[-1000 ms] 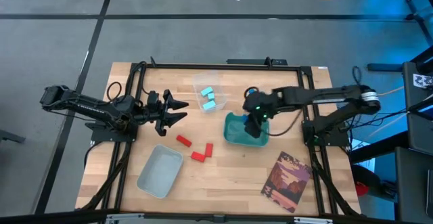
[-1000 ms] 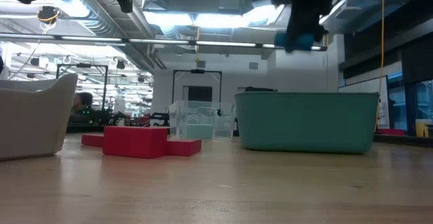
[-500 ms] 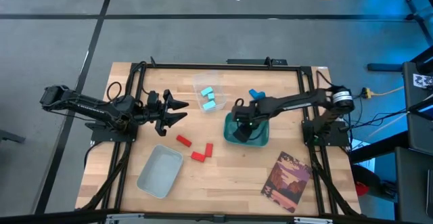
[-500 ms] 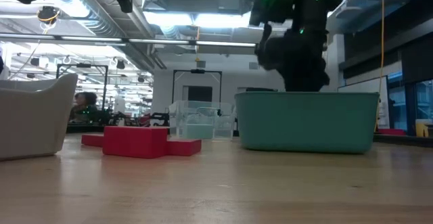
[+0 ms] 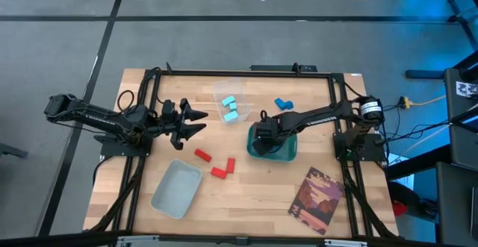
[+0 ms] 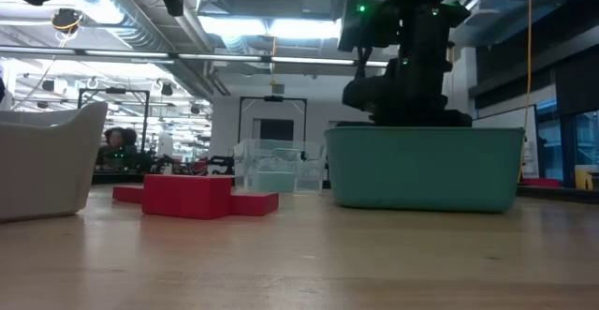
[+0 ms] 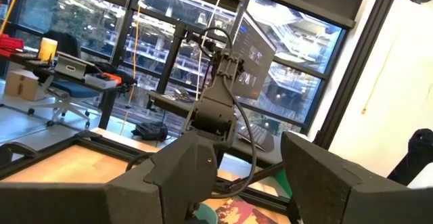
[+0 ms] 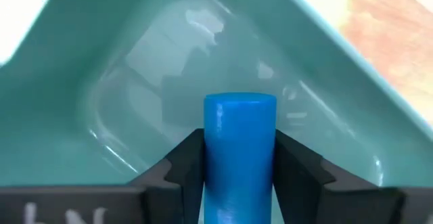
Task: Sort & place blocks by color
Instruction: Put the blue block into the green bin
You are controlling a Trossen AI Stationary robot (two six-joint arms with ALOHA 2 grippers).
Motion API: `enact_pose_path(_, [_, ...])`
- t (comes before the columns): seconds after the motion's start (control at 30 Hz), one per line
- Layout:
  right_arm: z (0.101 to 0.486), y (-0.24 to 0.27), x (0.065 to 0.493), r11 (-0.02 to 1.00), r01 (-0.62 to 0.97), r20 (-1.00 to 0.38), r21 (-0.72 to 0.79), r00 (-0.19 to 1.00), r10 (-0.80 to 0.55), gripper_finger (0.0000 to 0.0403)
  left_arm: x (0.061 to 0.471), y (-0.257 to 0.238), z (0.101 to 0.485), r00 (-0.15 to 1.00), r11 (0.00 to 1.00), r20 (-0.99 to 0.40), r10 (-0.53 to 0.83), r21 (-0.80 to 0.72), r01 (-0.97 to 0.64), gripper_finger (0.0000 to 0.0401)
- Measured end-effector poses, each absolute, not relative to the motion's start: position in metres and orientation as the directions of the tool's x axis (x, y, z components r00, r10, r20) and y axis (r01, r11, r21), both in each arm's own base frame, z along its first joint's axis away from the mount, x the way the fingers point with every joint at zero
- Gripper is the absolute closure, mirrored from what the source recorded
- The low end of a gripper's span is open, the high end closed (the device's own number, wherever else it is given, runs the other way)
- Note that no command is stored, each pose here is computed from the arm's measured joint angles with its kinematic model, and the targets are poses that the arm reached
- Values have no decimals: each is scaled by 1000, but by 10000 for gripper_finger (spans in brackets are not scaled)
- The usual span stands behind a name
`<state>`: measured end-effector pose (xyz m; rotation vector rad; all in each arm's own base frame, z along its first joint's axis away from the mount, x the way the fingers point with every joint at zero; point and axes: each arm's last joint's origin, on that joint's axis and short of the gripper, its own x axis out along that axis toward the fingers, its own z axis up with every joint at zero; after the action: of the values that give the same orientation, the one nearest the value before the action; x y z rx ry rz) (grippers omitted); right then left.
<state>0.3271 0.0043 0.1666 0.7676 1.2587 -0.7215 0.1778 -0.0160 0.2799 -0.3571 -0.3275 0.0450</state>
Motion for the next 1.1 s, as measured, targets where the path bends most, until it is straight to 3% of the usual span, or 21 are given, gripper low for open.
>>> enact_pose_path(0.43, [151, 6, 331, 497, 864, -990, 76, 127, -69, 265, 177, -16, 281, 942, 936, 320, 101, -352, 19, 195])
enact_pose_path(0.83, [143, 6, 335, 500, 863, -989, 73, 128, -76, 265, 177, -16, 282, 939, 936, 328, 101, -352, 22, 195])
enact_pose_path(0.9, [143, 6, 334, 505, 861, -989, 68, 124, -78, 245, 177, -16, 282, 938, 935, 332, 101, -353, 24, 195])
enact_pose_path(1.1, [143, 6, 332, 485, 873, -992, 46, 99, -83, 125, 177, -16, 282, 937, 935, 333, 101, -353, 24, 195])
